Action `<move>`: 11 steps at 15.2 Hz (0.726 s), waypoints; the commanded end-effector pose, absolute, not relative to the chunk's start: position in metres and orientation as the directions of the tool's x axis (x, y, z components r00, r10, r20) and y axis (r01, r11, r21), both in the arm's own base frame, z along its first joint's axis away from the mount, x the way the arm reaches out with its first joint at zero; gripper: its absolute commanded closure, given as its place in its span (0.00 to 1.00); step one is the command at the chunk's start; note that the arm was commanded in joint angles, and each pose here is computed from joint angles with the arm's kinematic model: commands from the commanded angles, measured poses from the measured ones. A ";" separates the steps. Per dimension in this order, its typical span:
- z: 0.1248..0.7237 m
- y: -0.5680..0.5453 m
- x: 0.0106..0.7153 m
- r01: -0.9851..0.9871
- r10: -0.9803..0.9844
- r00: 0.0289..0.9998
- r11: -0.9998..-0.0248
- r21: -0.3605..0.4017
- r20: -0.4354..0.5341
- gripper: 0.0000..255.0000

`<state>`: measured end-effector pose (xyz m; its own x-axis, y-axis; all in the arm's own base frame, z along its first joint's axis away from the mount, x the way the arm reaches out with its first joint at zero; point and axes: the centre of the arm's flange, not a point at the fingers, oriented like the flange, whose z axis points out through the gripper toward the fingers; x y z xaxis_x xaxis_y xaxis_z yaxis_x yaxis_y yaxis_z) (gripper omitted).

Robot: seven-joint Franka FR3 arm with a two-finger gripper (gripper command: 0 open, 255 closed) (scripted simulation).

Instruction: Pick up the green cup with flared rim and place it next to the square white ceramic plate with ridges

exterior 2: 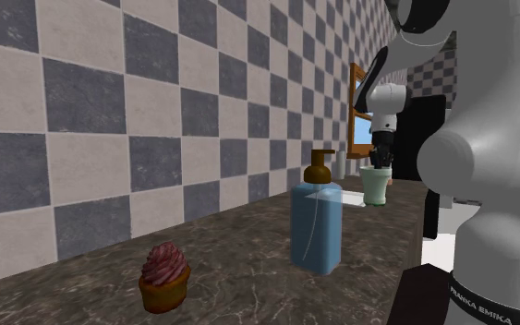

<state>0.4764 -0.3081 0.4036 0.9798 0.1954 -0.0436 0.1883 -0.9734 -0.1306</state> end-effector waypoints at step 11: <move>0.382 -0.309 0.476 0.188 0.195 0.980 -0.973 -0.130 -0.043 1.00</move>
<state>0.4763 -0.3090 0.3814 0.9798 0.1954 -0.0434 0.1884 -0.9734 -0.1301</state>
